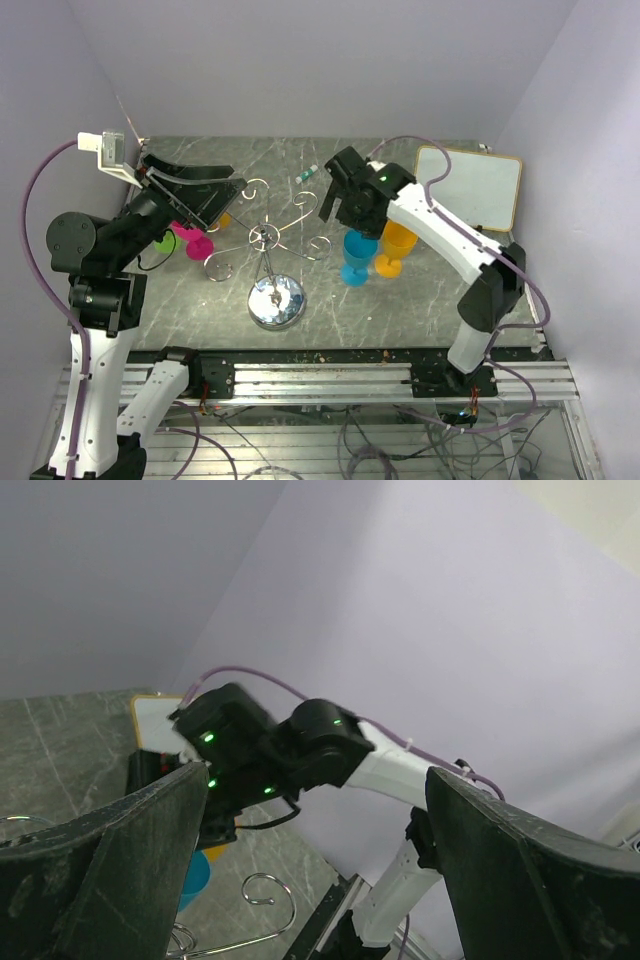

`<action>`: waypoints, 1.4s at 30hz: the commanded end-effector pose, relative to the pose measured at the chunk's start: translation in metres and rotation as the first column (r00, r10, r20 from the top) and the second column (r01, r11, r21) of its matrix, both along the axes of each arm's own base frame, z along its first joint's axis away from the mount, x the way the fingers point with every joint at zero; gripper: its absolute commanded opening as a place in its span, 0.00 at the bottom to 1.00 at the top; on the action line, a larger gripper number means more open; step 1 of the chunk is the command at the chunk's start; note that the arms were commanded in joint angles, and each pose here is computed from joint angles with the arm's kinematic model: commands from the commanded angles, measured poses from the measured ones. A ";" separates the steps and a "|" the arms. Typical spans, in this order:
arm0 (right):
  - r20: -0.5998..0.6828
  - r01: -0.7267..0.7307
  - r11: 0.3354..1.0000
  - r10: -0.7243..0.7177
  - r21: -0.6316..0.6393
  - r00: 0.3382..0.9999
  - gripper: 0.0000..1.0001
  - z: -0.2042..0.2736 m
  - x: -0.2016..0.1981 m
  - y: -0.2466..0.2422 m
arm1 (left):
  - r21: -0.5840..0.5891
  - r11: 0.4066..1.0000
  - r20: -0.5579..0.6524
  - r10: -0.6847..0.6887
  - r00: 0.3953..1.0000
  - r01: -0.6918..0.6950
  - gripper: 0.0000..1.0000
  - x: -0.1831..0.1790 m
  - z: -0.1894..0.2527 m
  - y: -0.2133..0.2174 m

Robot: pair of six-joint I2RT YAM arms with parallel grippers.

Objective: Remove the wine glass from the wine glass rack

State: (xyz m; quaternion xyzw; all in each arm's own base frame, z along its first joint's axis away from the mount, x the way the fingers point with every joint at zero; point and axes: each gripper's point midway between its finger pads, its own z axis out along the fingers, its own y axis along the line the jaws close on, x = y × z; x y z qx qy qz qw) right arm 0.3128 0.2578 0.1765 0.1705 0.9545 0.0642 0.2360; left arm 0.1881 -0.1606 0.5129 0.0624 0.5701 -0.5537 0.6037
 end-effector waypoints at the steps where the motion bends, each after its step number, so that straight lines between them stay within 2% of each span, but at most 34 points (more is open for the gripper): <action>1: 0.126 -0.024 0.998 0.016 0.058 0.992 1.00 0.063 -0.001 -0.007 | 0.002 1.000 0.023 0.023 0.999 -0.023 1.00 -0.002 0.004 0.002; 5: 0.270 -0.045 0.991 0.010 0.125 0.963 1.00 0.107 0.002 -0.013 | 0.018 0.997 0.017 0.075 0.997 -0.075 1.00 0.000 0.003 0.008; 9: 0.477 -0.084 0.976 -0.022 0.199 0.879 1.00 0.160 0.004 -0.028 | 0.050 0.983 -0.004 0.179 0.984 -0.178 1.00 0.004 0.001 0.021; 11: 0.577 -0.070 0.973 -0.073 0.222 0.813 1.00 0.186 0.003 -0.044 | 0.070 0.968 -0.014 0.241 0.970 -0.240 1.00 0.006 -0.001 0.030; 12: 0.657 -0.104 0.971 -0.066 0.216 0.751 1.00 0.207 0.004 -0.049 | 0.078 0.959 -0.018 0.275 0.961 -0.273 1.00 0.007 -0.001 0.035; 14: 0.784 -0.221 0.969 0.049 0.114 0.618 1.00 0.237 -0.003 -0.055 | 0.093 0.940 -0.020 0.330 0.944 -0.327 1.00 0.008 -0.001 0.043; 16: 0.844 -0.224 0.971 0.054 0.079 0.533 1.00 0.256 -0.013 -0.072 | 0.109 0.920 -0.023 0.381 0.924 -0.376 1.00 0.008 -0.001 0.052; 18: 0.869 -0.185 0.979 0.019 0.084 0.494 1.00 0.272 -0.022 -0.090 | 0.131 0.896 -0.018 0.431 0.902 -0.425 1.00 0.008 -0.001 0.061; 24: 0.895 -0.027 0.990 -0.112 0.136 0.431 1.00 0.301 -0.046 -0.146 | 0.215 0.782 0.042 0.592 0.805 -0.586 1.00 0.000 0.011 0.094; 31: 0.933 0.025 0.991 -0.129 0.129 0.335 1.00 0.325 -0.077 -0.189 | 0.286 0.655 0.138 0.694 0.707 -0.699 0.99 -0.014 0.027 0.122; 37: 0.954 -0.025 0.995 -0.081 0.092 0.290 1.00 0.337 -0.097 -0.198 | 0.305 0.602 0.175 0.727 0.664 -0.738 1.00 -0.016 0.033 0.134; 42: 0.967 -0.072 0.995 -0.053 0.073 0.251 1.00 0.340 -0.105 -0.196 | 0.304 0.587 0.193 0.734 0.651 -0.751 1.00 -0.018 0.039 0.137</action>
